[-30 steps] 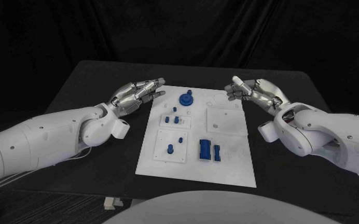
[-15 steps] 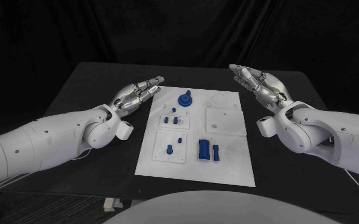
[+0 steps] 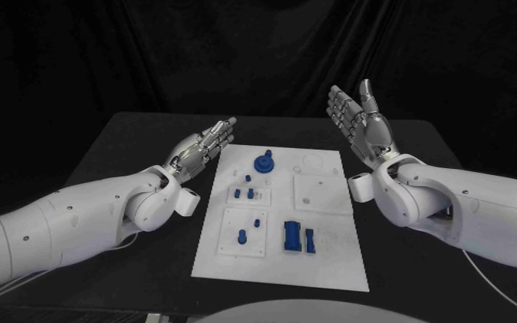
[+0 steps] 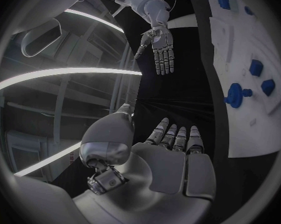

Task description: Assemble the parts on the task board

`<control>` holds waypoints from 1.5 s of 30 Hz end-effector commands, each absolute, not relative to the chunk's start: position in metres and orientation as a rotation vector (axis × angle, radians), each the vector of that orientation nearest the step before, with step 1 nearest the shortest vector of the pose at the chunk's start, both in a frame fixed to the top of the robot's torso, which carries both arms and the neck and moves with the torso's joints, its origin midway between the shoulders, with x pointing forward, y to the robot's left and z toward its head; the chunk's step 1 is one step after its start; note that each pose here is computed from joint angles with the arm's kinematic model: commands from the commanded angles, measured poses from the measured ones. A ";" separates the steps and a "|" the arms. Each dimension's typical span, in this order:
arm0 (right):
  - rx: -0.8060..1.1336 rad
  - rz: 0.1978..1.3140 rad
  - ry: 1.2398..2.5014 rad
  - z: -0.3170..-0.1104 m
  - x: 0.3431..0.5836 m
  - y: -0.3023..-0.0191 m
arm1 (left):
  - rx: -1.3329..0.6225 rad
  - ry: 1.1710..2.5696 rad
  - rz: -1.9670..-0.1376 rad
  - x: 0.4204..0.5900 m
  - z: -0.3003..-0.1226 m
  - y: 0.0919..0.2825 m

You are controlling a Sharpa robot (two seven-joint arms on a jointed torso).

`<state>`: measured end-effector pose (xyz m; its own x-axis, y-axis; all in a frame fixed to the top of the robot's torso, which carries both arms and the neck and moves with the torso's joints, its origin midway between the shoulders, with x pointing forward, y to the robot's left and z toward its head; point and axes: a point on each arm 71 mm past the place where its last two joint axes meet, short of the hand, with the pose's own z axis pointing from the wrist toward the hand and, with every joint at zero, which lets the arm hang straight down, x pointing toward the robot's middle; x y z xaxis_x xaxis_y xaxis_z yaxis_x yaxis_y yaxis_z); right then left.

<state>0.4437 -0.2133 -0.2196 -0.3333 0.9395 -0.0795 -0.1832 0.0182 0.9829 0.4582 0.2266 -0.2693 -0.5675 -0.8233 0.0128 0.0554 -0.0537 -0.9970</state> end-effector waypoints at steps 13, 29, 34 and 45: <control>1.209 1.229 1.218 -0.224 0.462 -0.192 | -1.126 1.277 -1.324 0.464 -0.235 0.200; 1.209 1.229 1.218 -0.224 0.462 -0.192 | -1.209 1.218 -1.229 0.462 -0.224 0.192; 1.209 1.229 1.218 -0.224 0.462 -0.192 | -1.209 1.218 -1.229 0.462 -0.224 0.192; 1.209 1.229 1.218 -0.224 0.462 -0.192 | -1.209 1.218 -1.229 0.462 -0.224 0.192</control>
